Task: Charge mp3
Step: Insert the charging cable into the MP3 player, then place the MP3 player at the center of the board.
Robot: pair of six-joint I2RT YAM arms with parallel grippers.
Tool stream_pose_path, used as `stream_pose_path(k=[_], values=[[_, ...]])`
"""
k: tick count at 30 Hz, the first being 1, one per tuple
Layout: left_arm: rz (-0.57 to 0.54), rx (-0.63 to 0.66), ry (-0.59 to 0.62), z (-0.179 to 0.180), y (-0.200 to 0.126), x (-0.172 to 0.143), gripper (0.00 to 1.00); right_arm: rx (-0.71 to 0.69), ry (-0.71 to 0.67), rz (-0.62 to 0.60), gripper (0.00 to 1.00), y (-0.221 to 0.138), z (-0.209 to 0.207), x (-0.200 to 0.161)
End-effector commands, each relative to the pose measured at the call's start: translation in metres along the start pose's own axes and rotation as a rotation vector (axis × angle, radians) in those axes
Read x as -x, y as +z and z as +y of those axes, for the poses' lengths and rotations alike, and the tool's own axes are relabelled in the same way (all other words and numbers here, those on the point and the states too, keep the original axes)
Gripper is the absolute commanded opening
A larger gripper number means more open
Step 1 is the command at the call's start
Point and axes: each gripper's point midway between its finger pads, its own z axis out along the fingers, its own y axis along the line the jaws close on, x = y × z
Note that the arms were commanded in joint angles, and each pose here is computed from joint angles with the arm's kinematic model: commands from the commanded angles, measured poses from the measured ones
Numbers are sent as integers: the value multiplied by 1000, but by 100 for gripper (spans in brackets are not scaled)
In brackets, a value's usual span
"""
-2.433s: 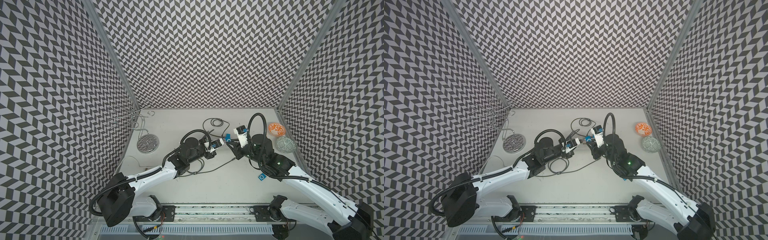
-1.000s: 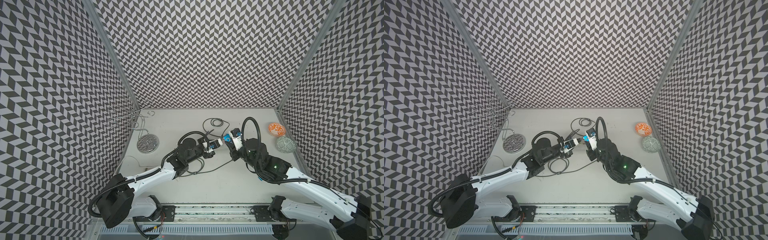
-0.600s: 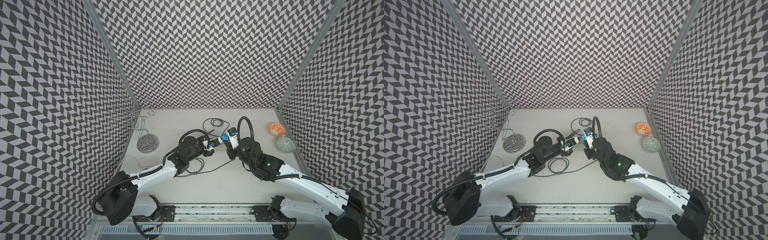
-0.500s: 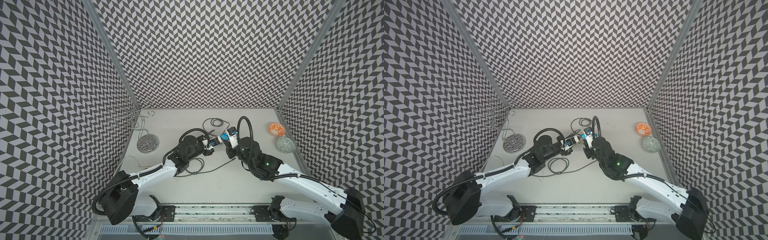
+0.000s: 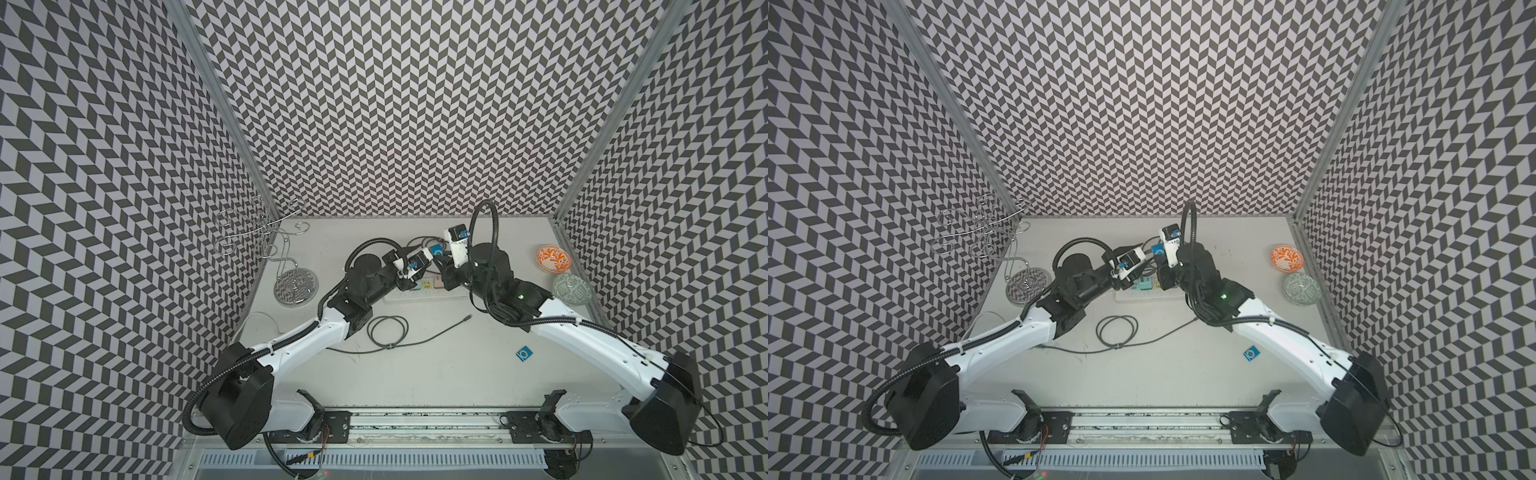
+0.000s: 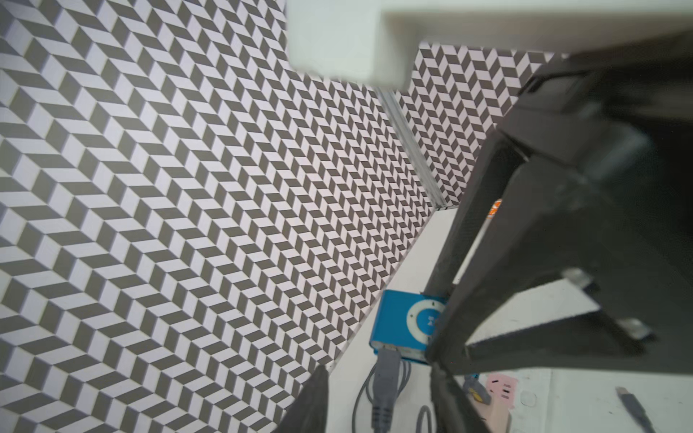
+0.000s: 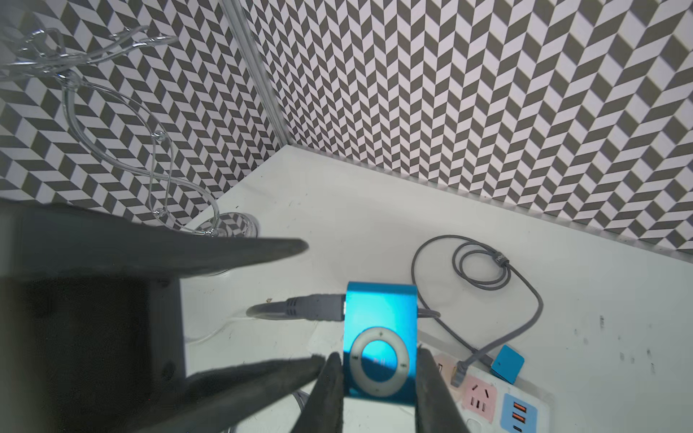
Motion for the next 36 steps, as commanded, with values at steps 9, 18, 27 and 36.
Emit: stream_pose_path(k=[9,18,27,36], values=[[-79,254,-60,92,-53,37,64,49,56,-102,0,90,-9,90],[74,363,-196,124,-88,-6,69,97,72,-20,0,185,2,76],[156,392,-293,125,-107,-30,72,162,73,188,1,239,29,-33],[184,394,-319,119,-117,-38,75,173,49,315,4,260,47,-97]])
